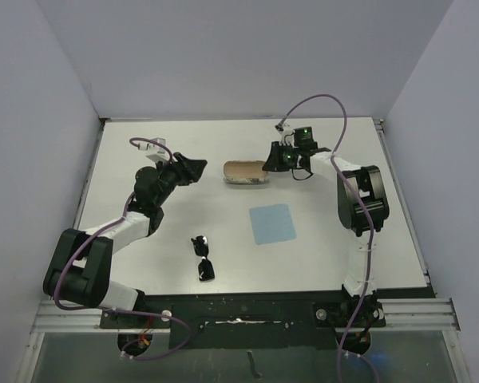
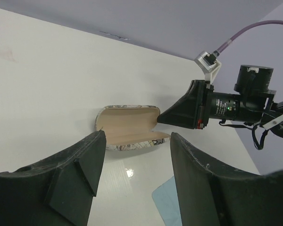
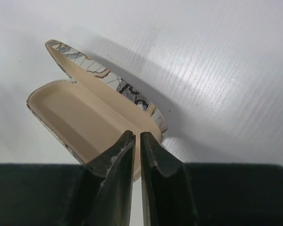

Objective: Organize the sunglasses
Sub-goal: Adjust the sunglasses case at the center of the board.

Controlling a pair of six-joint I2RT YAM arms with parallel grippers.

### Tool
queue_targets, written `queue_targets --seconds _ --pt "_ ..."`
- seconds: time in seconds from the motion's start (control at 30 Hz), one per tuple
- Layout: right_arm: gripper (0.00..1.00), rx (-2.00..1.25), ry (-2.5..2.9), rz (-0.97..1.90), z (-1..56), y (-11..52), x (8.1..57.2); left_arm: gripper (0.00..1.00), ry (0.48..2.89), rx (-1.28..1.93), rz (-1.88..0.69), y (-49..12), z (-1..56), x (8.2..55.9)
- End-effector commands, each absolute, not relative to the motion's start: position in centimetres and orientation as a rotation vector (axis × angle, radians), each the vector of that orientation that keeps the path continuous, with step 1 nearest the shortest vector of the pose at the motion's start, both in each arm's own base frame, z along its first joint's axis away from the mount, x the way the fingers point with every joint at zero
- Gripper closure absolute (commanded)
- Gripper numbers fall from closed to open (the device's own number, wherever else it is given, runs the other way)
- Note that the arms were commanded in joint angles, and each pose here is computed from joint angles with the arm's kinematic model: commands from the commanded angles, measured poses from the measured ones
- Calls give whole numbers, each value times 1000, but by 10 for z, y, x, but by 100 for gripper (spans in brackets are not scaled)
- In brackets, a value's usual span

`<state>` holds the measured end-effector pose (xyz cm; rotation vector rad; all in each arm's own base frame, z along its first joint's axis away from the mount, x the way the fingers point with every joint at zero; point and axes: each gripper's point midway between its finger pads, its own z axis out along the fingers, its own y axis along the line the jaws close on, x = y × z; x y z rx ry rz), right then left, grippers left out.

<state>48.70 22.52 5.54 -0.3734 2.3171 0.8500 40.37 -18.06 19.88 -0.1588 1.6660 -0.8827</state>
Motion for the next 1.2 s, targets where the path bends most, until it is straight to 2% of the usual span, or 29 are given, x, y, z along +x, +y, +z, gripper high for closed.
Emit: queue_targets --seconds 0.0,0.07,0.2,0.4,0.77,1.17 --pt "86 -427 2168 831 122 234 484 45 1594 -106 -887 -187 227 408" --pt "83 -425 2160 798 132 234 478 45 1598 -97 -882 -191 229 408" --pt "62 -395 2137 743 148 229 462 45 1629 -71 -875 -204 223 404" --pt "48 -348 2129 685 162 220 436 45 1691 -25 -855 -227 210 390" --pt "44 -265 2150 670 158 200 388 46 1797 8 -856 -251 185 356" --pt "42 -189 2172 632 134 180 364 46 1880 59 -896 -293 149 338"
